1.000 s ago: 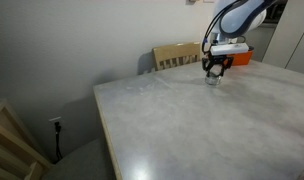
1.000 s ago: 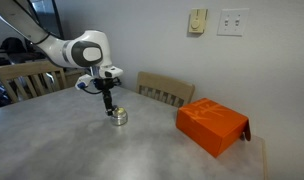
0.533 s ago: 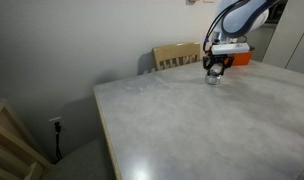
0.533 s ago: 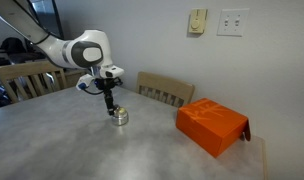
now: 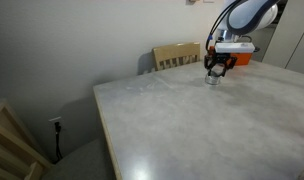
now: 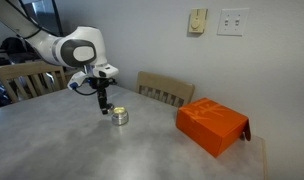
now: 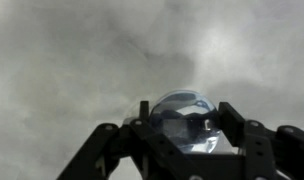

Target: Pick the lid from the table, place it on the bottle, put it back on the table then place it on the bottle again

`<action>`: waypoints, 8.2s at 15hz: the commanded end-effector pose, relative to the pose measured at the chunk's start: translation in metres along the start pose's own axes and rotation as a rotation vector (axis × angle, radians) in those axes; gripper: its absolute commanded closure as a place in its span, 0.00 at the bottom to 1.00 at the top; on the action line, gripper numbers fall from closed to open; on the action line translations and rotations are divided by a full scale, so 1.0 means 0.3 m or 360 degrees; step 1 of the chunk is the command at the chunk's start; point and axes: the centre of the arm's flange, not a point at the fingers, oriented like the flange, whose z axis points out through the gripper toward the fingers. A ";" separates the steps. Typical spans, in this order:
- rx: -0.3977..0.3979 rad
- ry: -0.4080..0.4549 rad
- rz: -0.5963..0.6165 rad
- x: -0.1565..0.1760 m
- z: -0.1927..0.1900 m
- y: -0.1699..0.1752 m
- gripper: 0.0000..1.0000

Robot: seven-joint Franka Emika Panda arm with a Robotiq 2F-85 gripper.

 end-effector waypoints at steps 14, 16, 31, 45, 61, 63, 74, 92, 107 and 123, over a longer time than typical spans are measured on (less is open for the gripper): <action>0.0203 0.0028 -0.0104 0.019 -0.019 0.105 0.31; 0.0202 0.0031 -0.0125 0.005 -0.023 0.086 0.31; 0.0229 -0.0368 -0.0098 0.229 -0.193 0.224 0.56; 0.0112 -0.0447 -0.0083 0.235 -0.009 0.021 0.56; 0.0092 -0.0390 0.0061 0.352 -0.032 0.106 0.56; 0.0100 -0.0383 0.0065 0.377 -0.046 0.107 0.56; 0.0104 -0.0462 0.0022 0.416 0.024 0.043 0.56; 0.0025 -0.0567 0.0101 0.354 0.033 0.082 0.56; 0.0044 -0.0509 0.0125 0.368 0.040 0.114 0.56; 0.0435 -0.0631 0.0145 0.464 0.034 0.189 0.56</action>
